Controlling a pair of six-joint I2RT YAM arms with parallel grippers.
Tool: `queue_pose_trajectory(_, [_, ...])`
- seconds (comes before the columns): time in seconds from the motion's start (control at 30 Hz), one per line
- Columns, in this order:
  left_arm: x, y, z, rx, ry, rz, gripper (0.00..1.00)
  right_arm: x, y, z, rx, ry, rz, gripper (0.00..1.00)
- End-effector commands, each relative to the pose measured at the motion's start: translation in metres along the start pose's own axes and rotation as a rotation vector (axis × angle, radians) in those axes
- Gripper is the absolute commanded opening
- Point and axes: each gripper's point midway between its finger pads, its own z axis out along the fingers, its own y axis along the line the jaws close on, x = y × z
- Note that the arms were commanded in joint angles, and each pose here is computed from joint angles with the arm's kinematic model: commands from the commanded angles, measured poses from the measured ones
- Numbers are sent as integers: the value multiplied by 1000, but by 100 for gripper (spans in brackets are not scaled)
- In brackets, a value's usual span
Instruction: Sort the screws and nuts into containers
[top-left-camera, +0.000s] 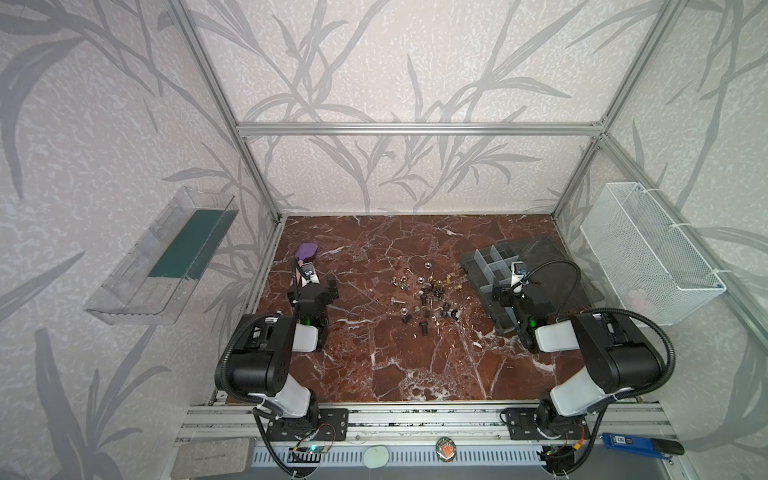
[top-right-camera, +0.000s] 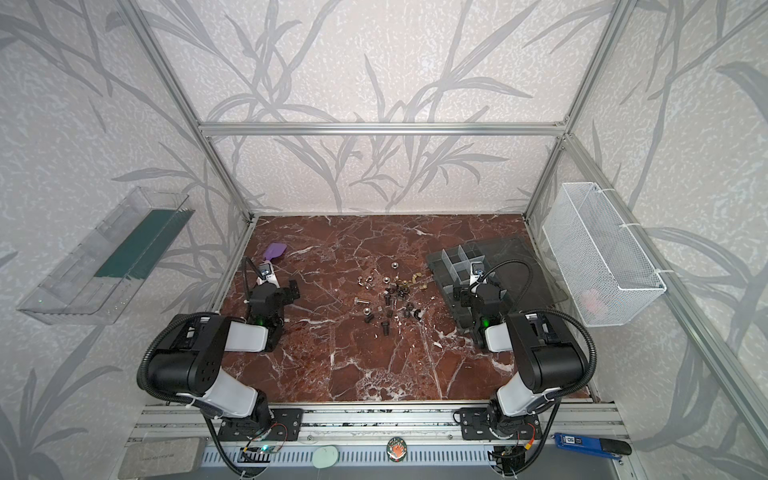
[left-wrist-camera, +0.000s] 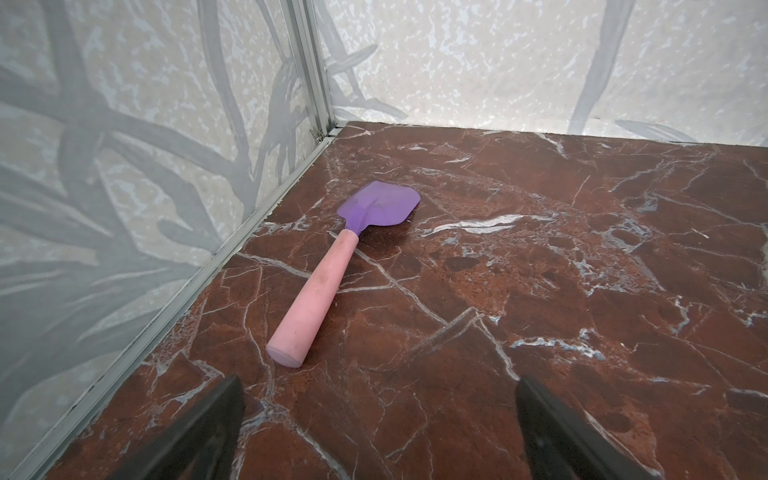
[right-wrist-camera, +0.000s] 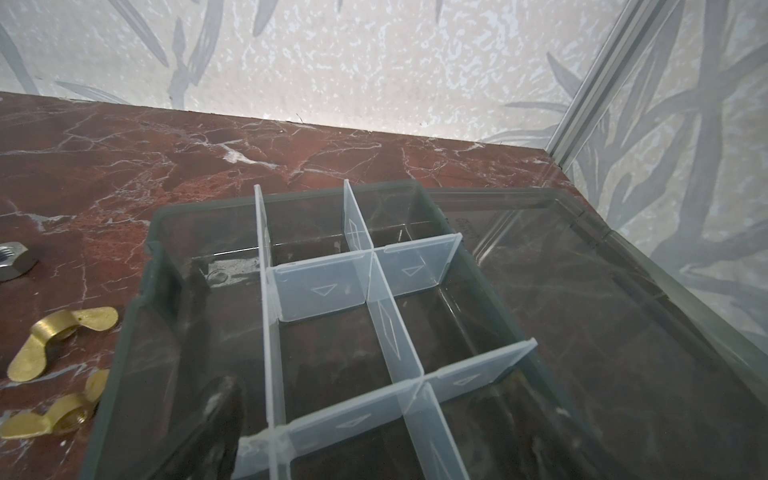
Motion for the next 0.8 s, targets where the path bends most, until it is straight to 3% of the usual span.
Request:
queue_pose_trajectory(0.0, [-11, 1, 2, -12, -34, 1, 99, -8, -4, 2, 18, -16, 9, 99])
queue_pose_trajectory(0.7, [-10, 2, 3, -14, -28, -8, 99, -8, -4, 2, 18, -15, 11, 99])
queue_pose_trajectory(0.77, [-19, 2, -5, -22, -71, -4, 99, -8, -4, 2, 17, -15, 10, 99])
